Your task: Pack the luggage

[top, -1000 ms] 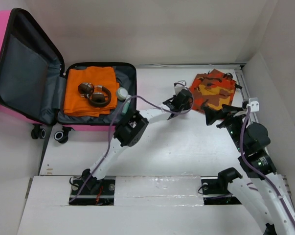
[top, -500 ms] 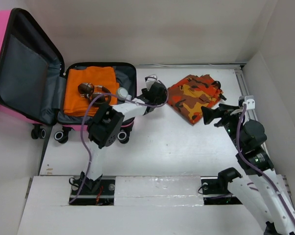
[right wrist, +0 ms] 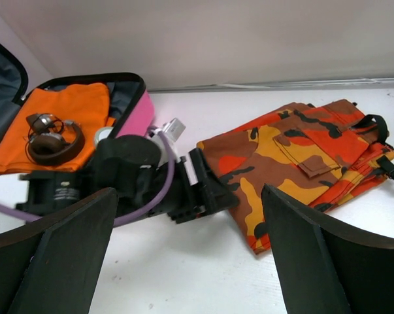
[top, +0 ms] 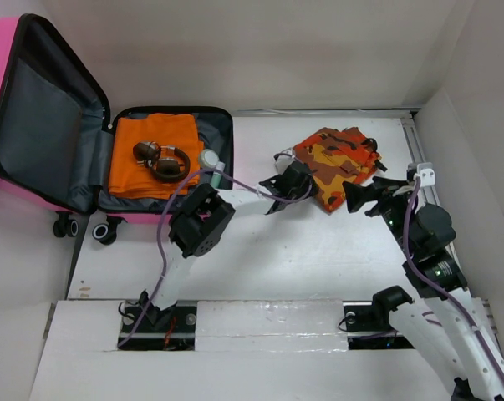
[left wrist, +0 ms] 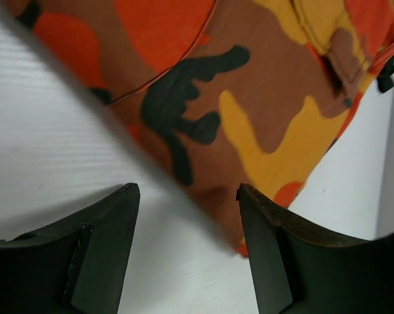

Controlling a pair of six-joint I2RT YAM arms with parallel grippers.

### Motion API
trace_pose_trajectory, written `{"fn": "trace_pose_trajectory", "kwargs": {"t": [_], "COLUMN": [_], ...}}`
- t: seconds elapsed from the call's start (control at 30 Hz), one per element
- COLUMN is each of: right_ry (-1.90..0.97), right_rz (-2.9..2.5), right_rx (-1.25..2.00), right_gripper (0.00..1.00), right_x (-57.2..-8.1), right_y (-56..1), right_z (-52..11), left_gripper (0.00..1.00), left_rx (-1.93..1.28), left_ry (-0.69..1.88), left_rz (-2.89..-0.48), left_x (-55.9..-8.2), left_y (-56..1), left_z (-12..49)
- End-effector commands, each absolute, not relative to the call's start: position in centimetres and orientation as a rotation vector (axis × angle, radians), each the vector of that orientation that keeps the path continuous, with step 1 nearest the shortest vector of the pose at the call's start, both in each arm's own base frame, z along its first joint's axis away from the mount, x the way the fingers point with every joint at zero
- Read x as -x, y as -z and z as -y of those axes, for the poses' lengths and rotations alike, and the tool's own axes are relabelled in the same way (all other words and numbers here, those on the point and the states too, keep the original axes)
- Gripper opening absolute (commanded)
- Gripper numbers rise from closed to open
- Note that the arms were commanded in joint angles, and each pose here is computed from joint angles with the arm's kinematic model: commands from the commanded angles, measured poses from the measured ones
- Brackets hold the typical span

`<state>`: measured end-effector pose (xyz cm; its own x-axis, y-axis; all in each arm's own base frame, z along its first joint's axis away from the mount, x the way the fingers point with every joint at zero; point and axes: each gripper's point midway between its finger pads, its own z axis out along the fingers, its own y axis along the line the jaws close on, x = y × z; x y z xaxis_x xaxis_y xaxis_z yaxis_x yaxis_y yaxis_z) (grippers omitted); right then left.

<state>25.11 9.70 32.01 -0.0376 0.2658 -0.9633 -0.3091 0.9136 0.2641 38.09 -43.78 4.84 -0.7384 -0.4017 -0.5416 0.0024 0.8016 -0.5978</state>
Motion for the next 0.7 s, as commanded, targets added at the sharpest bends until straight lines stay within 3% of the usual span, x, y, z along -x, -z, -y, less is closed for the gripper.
{"fn": "trace_pose_trajectory", "kwargs": {"t": [0.0, 0.37, 0.43, 0.5, 0.67], "right_ry": [-0.503, -0.510, -0.512, -0.513, -0.507], "right_rz": [-1.478, -1.478, -1.469, -1.460, -1.450], "right_rx": [0.046, 0.054, 0.053, 0.053, 0.043], "right_gripper": [0.96, 0.96, 0.96, 0.96, 0.96], "right_x": [-24.8, -24.7, -24.5, -24.3, -24.2], "right_y": [-33.6, -33.6, -33.8, -34.1, -34.3], "right_z": [-10.2, -10.4, -10.3, -10.2, -10.0], "left_gripper": [0.58, 0.45, 0.26, 0.00, 0.00], "left_rx": [0.415, 0.540, 0.548, 0.542, 0.406], "left_ry": [0.783, 0.803, 0.962, 1.050, 0.991], "left_rz": [-2.336, -2.302, -2.273, -2.254, -2.223], "left_x": [-39.0, -42.0, -43.3, -44.2, -45.7], "left_y": [-3.9, -3.1, -3.6, -3.5, -5.6], "left_z": [44.9, 45.3, 45.1, 44.7, 43.6]}}
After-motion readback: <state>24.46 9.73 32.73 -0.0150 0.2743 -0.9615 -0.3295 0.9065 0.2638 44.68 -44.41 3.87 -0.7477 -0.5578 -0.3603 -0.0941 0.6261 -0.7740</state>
